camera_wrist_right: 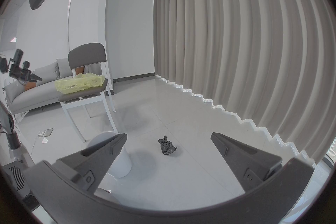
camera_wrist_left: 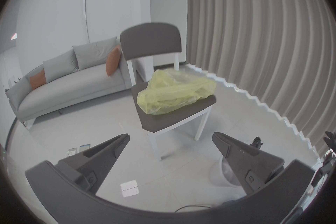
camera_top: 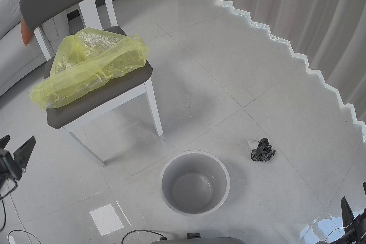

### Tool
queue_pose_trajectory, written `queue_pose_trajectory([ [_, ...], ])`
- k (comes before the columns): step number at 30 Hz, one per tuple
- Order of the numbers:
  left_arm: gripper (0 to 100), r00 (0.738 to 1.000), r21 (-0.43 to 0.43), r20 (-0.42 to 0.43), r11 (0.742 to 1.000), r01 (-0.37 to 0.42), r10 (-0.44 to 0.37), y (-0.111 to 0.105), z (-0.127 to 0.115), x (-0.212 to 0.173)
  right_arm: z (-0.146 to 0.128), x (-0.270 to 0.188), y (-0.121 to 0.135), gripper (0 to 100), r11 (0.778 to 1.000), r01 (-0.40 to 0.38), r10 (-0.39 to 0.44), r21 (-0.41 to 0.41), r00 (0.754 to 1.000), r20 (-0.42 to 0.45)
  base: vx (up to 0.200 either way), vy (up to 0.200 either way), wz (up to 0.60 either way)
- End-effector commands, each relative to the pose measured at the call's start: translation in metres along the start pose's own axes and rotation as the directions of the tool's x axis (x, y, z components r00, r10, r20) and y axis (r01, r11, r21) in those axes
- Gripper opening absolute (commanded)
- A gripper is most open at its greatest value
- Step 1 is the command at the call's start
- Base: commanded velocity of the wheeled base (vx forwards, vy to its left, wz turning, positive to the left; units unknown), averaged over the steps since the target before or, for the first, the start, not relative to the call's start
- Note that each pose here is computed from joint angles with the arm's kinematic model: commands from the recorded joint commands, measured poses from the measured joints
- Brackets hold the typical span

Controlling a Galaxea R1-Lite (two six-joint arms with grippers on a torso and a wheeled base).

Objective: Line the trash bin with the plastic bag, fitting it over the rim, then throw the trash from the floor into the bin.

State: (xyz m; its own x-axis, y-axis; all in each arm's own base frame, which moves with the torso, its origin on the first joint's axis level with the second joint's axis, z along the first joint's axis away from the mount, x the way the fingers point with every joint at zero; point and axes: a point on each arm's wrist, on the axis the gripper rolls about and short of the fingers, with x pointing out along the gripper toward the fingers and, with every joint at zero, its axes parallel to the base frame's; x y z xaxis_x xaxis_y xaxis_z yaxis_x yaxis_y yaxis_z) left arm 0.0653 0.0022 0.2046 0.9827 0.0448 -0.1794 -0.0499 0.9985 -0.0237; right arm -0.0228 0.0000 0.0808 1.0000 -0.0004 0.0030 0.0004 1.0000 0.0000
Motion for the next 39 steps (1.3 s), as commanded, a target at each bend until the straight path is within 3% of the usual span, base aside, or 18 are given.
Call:
queue_pose_trajectory([
  [1, 100, 0.918, 0.073, -0.335, 0.977, -0.199, 0.212, 0.02, 0.028, 0.166, -0.005, 0.0, 0.0, 100, 1.0, -0.002, 0.002, -0.003, 1.0, -0.003, 0.0, 0.0, 0.0],
  [8, 100, 0.897, 0.09, -0.344, 0.961, -0.261, 0.276, 0.027, 0.038, 0.218, -0.005, 0.0, 0.0, 100, 1.0, 0.003, -0.003, 0.002, 1.0, -0.005, 0.0, 0.0, 0.0],
  [18, 100, 0.881, 0.077, -0.327, 0.939, -0.337, 0.343, 0.047, 0.044, 0.248, -0.005, 0.0, 0.0, 100, 1.0, 0.003, -0.003, 0.005, 1.0, -0.005, 0.0, 0.0, 0.0],
  [25, 100, 0.895, 0.024, -0.296, 0.94, -0.341, 0.333, 0.049, 0.052, 0.253, -0.005, 0.0, 0.0, 100, 1.0, 0.004, -0.004, 0.006, 1.0, -0.003, 0.0, 0.0, 0.0],
  [32, 100, 0.937, -0.026, -0.186, 0.952, -0.306, 0.296, 0.041, 0.068, 0.243, -0.005, 0.0, 0.0, 100, 1.0, 0.006, -0.006, 0.008, 1.0, -0.005, 0.0, 0.0, 0.0],
  [39, 100, 0.953, -0.041, -0.172, 0.965, -0.26, 0.25, 0.042, 0.073, 0.231, -0.005, 0.0, 0.0, 100, 1.0, 0.004, -0.004, 0.006, 1.0, -0.005, 0.0, 0.0, 0.0],
])
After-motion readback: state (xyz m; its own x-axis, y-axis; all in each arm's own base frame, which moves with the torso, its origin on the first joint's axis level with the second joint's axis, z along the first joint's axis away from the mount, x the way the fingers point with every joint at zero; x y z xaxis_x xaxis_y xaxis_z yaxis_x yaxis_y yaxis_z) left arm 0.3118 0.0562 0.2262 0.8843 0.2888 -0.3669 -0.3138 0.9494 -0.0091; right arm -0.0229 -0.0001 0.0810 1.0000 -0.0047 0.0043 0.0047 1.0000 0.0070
